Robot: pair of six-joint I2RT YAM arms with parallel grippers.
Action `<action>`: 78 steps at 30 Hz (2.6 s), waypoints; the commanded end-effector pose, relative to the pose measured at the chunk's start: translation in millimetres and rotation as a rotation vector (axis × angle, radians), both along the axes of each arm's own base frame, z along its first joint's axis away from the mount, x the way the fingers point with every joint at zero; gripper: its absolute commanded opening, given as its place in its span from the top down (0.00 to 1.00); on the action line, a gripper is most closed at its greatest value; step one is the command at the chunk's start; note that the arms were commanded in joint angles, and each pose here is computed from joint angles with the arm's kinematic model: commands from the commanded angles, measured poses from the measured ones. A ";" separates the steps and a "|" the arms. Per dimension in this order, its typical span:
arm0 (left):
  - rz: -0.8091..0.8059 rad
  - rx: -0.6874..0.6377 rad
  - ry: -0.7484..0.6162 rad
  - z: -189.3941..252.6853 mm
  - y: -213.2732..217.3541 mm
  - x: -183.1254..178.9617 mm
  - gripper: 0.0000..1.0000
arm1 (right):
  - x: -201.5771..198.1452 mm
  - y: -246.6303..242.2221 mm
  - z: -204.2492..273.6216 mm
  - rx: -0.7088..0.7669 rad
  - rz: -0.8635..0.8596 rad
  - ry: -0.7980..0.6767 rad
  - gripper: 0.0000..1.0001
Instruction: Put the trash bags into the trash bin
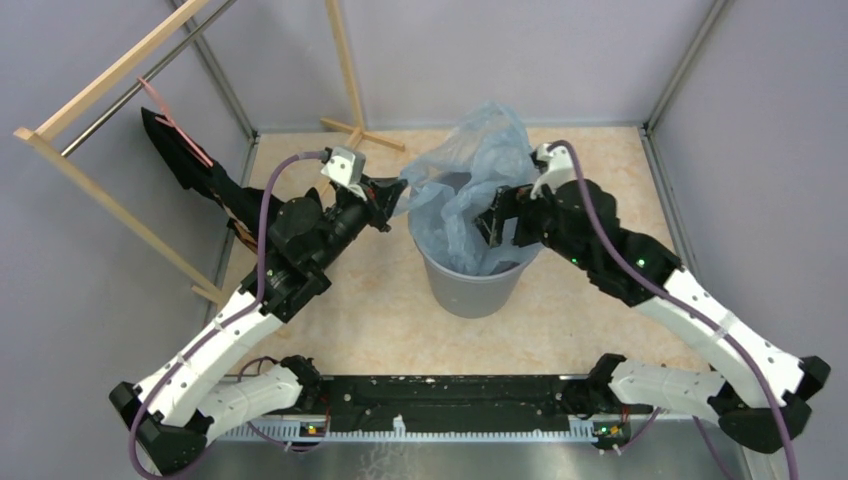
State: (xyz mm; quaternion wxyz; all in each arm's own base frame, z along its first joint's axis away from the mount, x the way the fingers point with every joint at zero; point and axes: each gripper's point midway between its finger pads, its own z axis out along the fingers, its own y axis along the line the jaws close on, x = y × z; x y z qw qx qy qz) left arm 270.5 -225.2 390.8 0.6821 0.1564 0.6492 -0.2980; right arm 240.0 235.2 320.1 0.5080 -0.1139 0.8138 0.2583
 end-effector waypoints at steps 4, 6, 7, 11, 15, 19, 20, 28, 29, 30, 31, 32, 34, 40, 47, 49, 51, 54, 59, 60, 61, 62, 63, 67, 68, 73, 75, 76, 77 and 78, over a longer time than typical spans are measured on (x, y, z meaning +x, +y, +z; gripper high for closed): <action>-0.091 -0.041 -0.051 15.4 -11.7 -10.0 1.00 | -9.3 -22.7 38.7 0.093 -0.063 -0.070 0.06; -0.147 -0.039 -0.061 15.7 -20.0 -16.0 1.00 | -8.6 -22.0 46.0 0.119 -0.069 -0.078 0.05; -0.175 -0.036 -0.061 14.9 -24.5 -18.4 1.00 | -8.0 -22.3 49.8 0.130 -0.073 -0.085 0.05; -0.263 -0.029 -0.038 10.3 -39.3 -25.0 1.00 | -4.8 -19.0 62.9 0.164 -0.072 -0.118 0.01; -0.267 -0.037 -0.033 11.4 -39.3 -26.2 1.00 | 6.5 -3.6 51.4 0.143 -0.055 -0.115 0.04; -0.245 -0.049 -0.041 14.0 -34.6 -26.0 1.00 | 30.0 19.4 15.3 0.059 -0.048 -0.092 0.17; -0.232 -0.048 -0.037 12.6 -33.3 -23.9 1.00 | 36.5 25.6 5.8 0.034 -0.047 -0.081 0.24; -0.062 -0.011 0.008 1.8 -14.8 0.9 1.00 | 65.5 74.3 -84.3 -0.047 0.015 0.012 0.50; -0.034 -0.007 0.017 -0.4 -12.0 5.1 1.00 | 68.4 78.4 -91.0 -0.039 0.016 0.014 0.50; -0.015 0.000 0.029 -3.2 -10.7 8.9 1.00 | 71.3 83.4 -97.8 -0.029 0.018 0.015 0.50; -0.002 0.005 0.039 -5.1 -9.8 11.3 1.00 | 76.3 90.4 -99.1 -0.008 0.023 0.000 0.50; 0.007 0.012 0.051 -8.7 -10.1 13.8 1.00 | 78.2 96.0 -104.4 -0.006 0.037 0.000 0.50; 0.020 0.018 0.060 -12.0 -10.2 17.7 1.00 | 87.7 112.7 -99.9 0.043 0.062 -0.042 0.50; 0.072 0.037 0.070 -20.6 -3.9 24.8 1.00 | 101.2 145.7 -80.1 0.071 0.135 -0.059 0.47; 0.087 0.004 0.044 -10.0 3.7 19.6 1.00 | 73.2 115.2 -45.2 0.063 0.113 0.008 0.29; 0.080 -0.008 0.038 -6.9 4.3 16.8 1.00 | 62.9 102.5 -40.4 0.047 0.103 0.029 0.24; 0.068 -0.010 0.034 -5.4 2.7 15.5 1.00 | 55.6 88.7 -35.1 0.039 0.080 0.036 0.19; 0.057 -0.013 0.033 -4.4 1.3 14.0 1.00 | 47.4 69.5 -29.8 0.029 0.041 0.033 0.13; 0.065 -0.011 0.035 -5.3 2.5 15.0 1.00 | 36.6 48.6 -13.0 0.033 0.012 0.008 0.07; 0.067 -0.013 0.033 -4.6 3.0 14.6 1.00 | 34.8 45.7 -7.9 0.040 0.009 0.002 0.07; 0.067 -0.014 0.032 -4.3 3.4 14.3 1.00 | 33.1 42.8 -1.7 0.049 0.005 -0.009 0.06; 0.066 -0.017 0.030 -3.2 3.8 13.6 1.00 | 32.5 40.2 4.2 0.062 -0.002 -0.023 0.06; 0.062 -0.020 0.028 -2.5 3.6 12.8 1.00 | 32.7 37.8 10.1 0.080 -0.011 -0.038 0.05; 0.054 -0.037 0.018 0.8 4.4 9.4 1.00 | 39.1 40.9 20.7 0.185 -0.025 -0.039 0.07; 0.054 -0.040 0.014 1.6 4.9 8.6 1.00 | 41.8 44.5 21.8 0.222 -0.023 -0.029 0.10; 0.070 -0.039 0.008 2.4 8.2 9.7 1.00 | 63.0 56.8 10.9 0.404 -0.038 0.067 0.37; 0.075 -0.037 0.008 1.9 9.0 10.1 1.00 | 75.5 53.9 2.8 0.420 -0.084 0.085 0.38; 0.076 -0.037 0.007 2.1 9.2 10.1 1.00 | 81.6 51.3 -1.7 0.412 -0.109 0.088 0.38; 0.077 -0.036 0.006 2.0 9.3 10.2 1.00 | 86.8 48.7 -6.1 0.396 -0.130 0.090 0.38; 0.076 -0.038 0.005 3.1 9.5 9.5 1.00 | 91.4 46.8 -8.2 0.373 -0.146 0.078 0.38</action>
